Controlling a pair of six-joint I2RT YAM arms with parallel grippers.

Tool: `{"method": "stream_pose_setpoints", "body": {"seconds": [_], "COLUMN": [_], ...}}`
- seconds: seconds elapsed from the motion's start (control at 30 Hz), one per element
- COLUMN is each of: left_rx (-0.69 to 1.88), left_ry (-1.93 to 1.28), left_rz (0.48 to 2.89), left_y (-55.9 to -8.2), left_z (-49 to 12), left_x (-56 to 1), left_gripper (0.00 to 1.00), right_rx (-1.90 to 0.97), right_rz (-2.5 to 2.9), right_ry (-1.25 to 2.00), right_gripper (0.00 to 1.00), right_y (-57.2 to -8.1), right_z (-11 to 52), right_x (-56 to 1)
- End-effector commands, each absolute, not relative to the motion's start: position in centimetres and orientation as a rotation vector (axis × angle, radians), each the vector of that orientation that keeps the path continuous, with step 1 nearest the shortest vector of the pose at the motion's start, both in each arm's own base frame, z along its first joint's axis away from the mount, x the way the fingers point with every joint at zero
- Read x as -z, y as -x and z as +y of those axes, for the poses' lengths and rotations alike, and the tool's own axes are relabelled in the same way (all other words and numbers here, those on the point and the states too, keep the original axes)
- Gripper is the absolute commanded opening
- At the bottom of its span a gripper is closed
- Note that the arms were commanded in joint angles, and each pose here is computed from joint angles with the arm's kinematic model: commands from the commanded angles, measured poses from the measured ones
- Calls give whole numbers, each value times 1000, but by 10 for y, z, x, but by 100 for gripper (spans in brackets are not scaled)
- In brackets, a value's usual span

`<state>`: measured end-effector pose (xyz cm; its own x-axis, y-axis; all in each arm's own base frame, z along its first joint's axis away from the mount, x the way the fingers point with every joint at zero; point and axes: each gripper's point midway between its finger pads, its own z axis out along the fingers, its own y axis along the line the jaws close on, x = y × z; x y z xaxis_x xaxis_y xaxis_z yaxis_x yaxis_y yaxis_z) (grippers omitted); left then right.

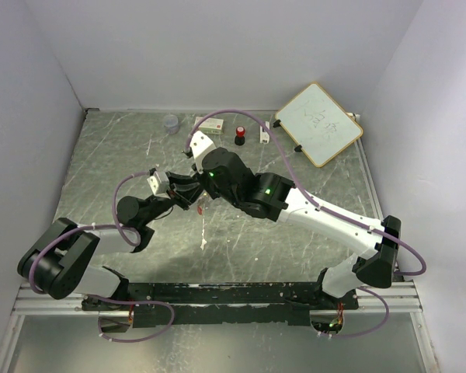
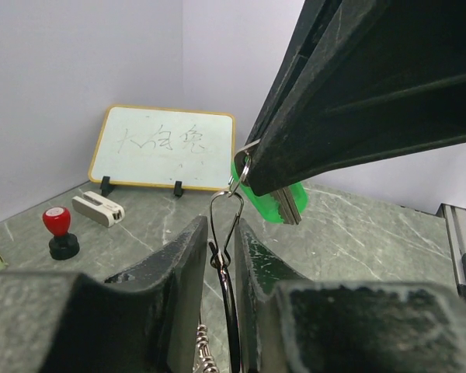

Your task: Remove the keys from the keyring

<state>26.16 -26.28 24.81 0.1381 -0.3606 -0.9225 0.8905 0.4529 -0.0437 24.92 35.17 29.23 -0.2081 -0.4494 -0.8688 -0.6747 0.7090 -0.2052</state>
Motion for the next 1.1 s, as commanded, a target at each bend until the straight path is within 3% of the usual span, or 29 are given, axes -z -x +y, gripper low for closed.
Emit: {"method": "stream_pose_setpoints", "body": {"seconds": [0.0, 0.37, 1.07], "left_rx": [954, 934, 816], "left_ry": [-595, -603, -595], "left_rz": [852, 868, 928], "left_y": [-246, -249, -267], "left_z": [-251, -252, -246], "left_x": [-295, -294, -297], "left_gripper": [29, 7, 7], "right_rx": [-278, -271, -276], "right_rz": [1824, 1826, 1863], "right_ry": [852, 837, 835], "right_gripper": [0, 0, 0], "right_y": [-250, -250, -244], "right_z": [353, 348, 341], "right_x": [-302, -304, -294]}}
